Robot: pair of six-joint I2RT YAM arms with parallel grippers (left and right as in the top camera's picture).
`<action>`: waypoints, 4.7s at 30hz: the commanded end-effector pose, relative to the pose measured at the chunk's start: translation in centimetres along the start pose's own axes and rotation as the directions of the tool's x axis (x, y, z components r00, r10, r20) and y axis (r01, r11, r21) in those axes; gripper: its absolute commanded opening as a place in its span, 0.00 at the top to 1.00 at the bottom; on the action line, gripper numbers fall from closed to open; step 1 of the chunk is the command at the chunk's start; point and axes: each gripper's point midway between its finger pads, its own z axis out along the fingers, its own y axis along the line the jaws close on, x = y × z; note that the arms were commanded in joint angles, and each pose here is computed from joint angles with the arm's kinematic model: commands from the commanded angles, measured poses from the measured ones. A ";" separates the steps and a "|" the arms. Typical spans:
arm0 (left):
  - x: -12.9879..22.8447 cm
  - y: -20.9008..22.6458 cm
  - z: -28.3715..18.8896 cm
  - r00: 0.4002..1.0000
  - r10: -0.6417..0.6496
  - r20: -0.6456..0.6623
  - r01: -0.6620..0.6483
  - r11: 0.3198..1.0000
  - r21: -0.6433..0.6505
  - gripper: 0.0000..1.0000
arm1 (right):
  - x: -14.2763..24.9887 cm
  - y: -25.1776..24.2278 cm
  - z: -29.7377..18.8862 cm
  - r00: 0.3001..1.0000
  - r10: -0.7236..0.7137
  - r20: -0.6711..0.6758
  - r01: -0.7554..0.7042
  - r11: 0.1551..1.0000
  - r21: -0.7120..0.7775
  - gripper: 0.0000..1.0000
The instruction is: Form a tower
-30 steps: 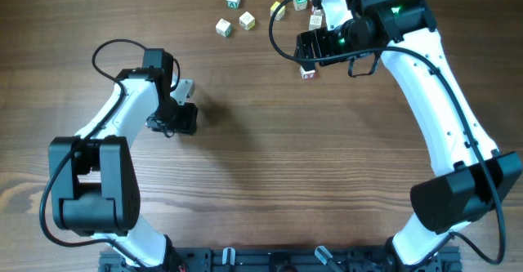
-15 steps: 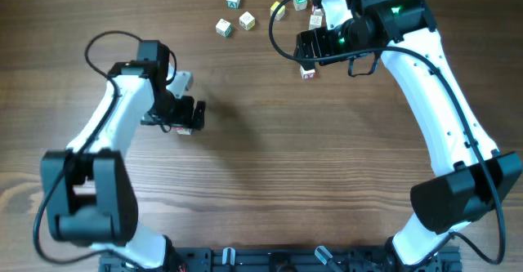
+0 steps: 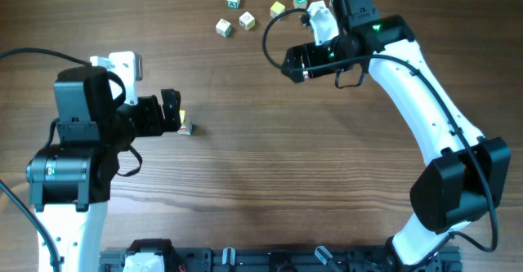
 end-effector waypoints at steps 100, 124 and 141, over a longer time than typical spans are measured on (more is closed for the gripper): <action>2.5 12.9 -15.3 0.643 -0.601 0.475 0.756 0.596 -0.270 0.00 | 1.1 25.6 17.4 0.512 -0.854 0.089 0.849 0.487 -0.204 0.00; 2.5 12.9 -15.3 0.643 -0.601 0.475 0.756 0.596 -0.270 0.00 | 4.2 20.5 24.8 0.490 -0.866 -0.100 0.854 0.500 -0.147 0.15; 2.5 12.9 -15.3 0.643 -0.601 0.475 0.756 0.596 -0.270 0.00 | 4.6 20.1 24.7 0.495 -0.860 -0.125 0.847 0.510 -0.153 0.34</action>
